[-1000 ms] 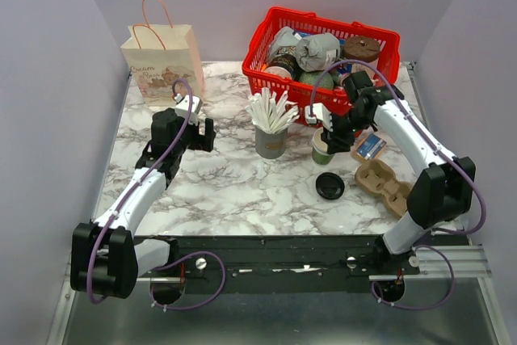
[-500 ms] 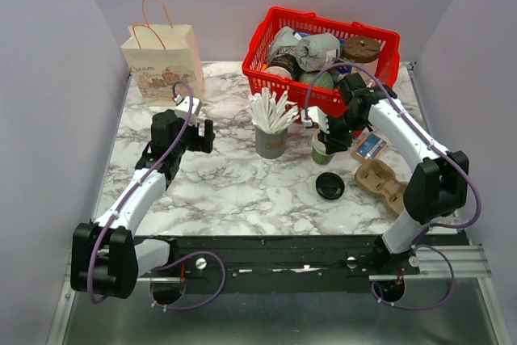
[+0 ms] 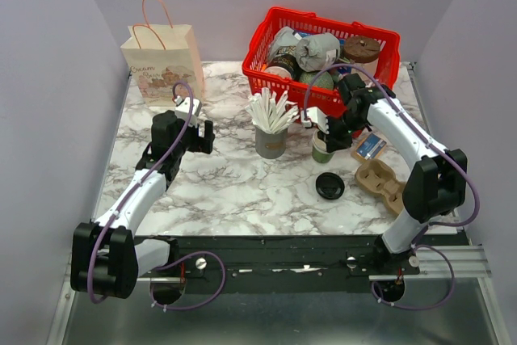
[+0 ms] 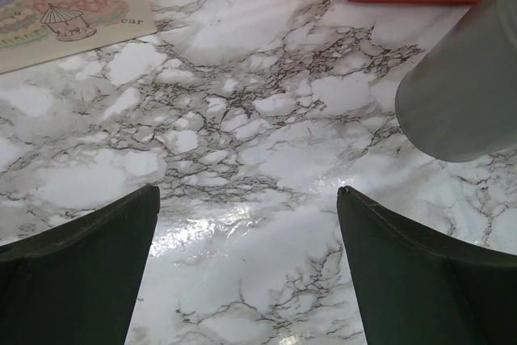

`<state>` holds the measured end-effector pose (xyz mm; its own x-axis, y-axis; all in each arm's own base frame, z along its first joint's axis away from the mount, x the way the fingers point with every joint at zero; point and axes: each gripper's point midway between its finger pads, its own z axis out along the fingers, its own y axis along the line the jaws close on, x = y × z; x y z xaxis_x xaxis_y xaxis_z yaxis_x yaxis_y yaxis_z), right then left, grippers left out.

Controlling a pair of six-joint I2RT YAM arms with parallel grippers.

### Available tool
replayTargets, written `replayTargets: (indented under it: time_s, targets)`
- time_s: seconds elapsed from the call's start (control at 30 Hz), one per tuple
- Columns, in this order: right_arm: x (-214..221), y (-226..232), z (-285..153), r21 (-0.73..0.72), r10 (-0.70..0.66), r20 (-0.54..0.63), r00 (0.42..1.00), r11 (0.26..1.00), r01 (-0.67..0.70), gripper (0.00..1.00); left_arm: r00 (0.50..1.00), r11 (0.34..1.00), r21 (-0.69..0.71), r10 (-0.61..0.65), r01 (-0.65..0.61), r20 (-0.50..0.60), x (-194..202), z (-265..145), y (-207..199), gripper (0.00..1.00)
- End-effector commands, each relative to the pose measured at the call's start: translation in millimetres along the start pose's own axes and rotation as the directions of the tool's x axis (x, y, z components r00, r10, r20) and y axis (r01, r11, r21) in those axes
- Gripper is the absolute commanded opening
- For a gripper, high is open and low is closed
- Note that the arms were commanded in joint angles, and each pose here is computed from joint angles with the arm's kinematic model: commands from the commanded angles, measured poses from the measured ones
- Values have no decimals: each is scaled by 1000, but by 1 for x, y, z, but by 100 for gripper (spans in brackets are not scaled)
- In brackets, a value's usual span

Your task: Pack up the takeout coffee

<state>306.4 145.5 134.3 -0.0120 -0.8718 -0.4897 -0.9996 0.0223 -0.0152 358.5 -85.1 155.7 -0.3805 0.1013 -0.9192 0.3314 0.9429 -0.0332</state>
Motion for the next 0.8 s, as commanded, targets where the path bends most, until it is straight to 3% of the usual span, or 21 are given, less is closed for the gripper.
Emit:
replayTargets:
  time_s: [0.0,0.07,0.27,0.6,0.77]
  targets:
    - [-1,-1,-3,12,4,-15,1000,1000,-4,10,999,1000,-27,9,-8,36,-7,-2,6,99]
    - [-1,-7,-6,47,29,-26,999,999,-28,1,999,1000,-25,7,-6,35,-6,-2,6,99]
    - [-15,-22,-35,192,44,-8,999,980,-42,1,999,1000,-15,6,-6,34,-5,-2,4,99]
    - [-13,-21,-43,284,63,9,998,957,-63,1,999,999,13,-33,33,9,0,0,-2,99]
    - [-47,-12,-62,337,30,109,994,939,-65,1,999,999,19,-44,44,3,-3,0,-4,99]
